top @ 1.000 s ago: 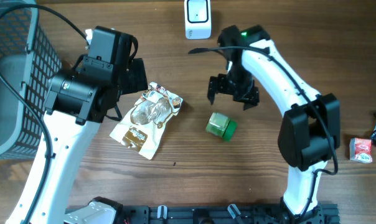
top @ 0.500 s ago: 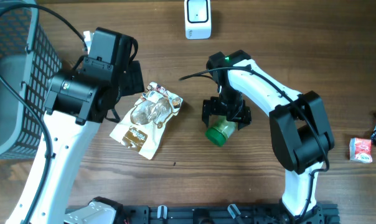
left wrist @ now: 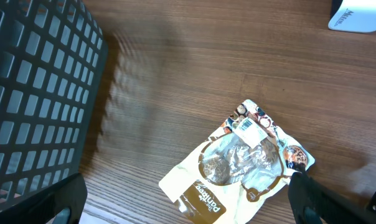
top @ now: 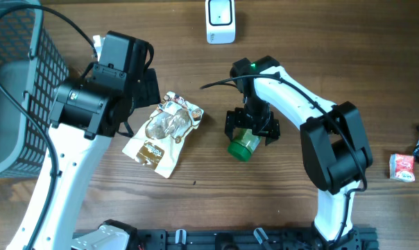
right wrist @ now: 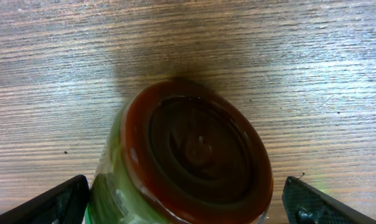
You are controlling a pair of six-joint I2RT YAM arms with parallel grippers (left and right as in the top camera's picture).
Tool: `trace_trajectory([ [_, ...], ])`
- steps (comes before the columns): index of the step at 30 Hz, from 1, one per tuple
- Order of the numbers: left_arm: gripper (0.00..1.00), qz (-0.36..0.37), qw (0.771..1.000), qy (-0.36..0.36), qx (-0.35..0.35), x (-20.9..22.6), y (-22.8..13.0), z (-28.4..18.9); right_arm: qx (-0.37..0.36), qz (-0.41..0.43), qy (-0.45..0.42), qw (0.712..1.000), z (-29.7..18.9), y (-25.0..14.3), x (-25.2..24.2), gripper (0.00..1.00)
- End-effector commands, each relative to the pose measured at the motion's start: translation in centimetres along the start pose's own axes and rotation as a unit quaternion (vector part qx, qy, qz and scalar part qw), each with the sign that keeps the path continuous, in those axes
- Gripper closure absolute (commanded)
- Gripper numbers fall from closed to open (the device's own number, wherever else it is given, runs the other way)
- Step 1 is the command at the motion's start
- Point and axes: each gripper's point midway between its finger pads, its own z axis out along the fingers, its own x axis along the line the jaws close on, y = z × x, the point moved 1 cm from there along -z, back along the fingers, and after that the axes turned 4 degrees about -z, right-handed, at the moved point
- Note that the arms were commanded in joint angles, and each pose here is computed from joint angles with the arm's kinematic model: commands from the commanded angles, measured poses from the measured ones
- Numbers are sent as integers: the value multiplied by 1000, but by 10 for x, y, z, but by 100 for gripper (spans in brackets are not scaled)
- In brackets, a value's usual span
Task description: Scan the item barcode
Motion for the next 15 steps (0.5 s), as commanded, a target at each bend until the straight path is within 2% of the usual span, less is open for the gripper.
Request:
trace_trajectory([
  [1,0,4,1000,15,-2,5,2,3,-47,-44,-22,998,-18,18,-2,0],
  [5,0,4,1000,15,-2,5,2,3,-86,-95,-43,991,-37,32,-2,0],
  [9,0,5,1000,15,-2,5,2,3,-104,-3,-82,991,-51,34,-17,0],
  [11,0,4,1000,14,-3,5,2,3,-107,2,-76,991,-56,33,-15,9],
  [12,0,4,1000,14,-3,5,2,3,-111,2,-68,991,-61,33,-12,18],
  [13,0,4,1000,14,-3,5,2,3,-124,15,-57,991,-75,33,-8,36],
  [14,0,4,1000,14,-3,5,2,3,-131,26,-52,990,-85,33,-7,49],
  [15,0,4,1000,14,-3,5,2,3,-138,38,-48,989,-95,33,-7,57],
])
